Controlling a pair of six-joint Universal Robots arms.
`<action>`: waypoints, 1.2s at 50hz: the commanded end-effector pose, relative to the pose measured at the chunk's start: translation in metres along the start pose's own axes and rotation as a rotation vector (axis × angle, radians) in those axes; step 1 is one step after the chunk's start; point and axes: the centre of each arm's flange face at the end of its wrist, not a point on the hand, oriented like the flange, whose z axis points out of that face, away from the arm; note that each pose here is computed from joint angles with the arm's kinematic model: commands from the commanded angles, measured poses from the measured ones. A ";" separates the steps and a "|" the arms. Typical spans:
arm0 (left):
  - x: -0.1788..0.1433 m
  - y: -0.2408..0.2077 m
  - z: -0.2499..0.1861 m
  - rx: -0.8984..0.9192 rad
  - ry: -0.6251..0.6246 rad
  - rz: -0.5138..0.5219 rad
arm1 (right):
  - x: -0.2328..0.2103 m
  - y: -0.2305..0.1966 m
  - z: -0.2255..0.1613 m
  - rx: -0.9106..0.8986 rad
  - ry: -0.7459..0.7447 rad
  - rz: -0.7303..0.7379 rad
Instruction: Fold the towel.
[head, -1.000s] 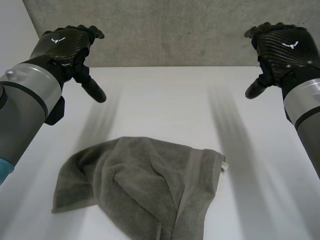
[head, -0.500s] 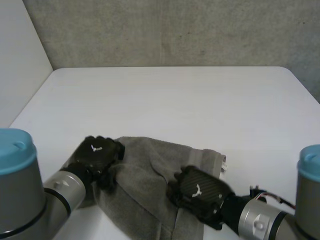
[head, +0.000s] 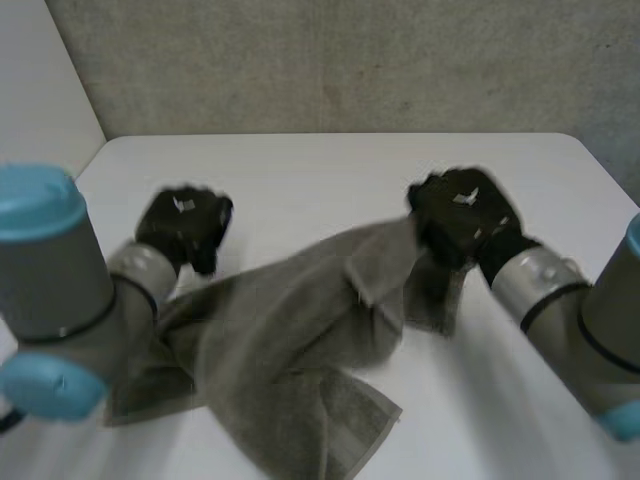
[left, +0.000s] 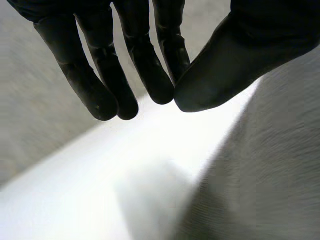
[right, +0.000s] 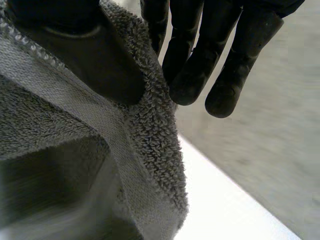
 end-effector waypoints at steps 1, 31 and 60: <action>-0.020 -0.021 0.045 0.093 -0.064 0.051 | 0.013 0.029 0.020 -0.174 0.168 -0.075; 0.079 0.049 -0.099 -0.186 0.251 0.065 | -0.030 0.035 -0.046 -0.156 -0.240 -0.407; 0.099 0.074 -0.074 -0.261 0.182 0.060 | -0.040 0.092 -0.039 -0.299 -0.331 -0.538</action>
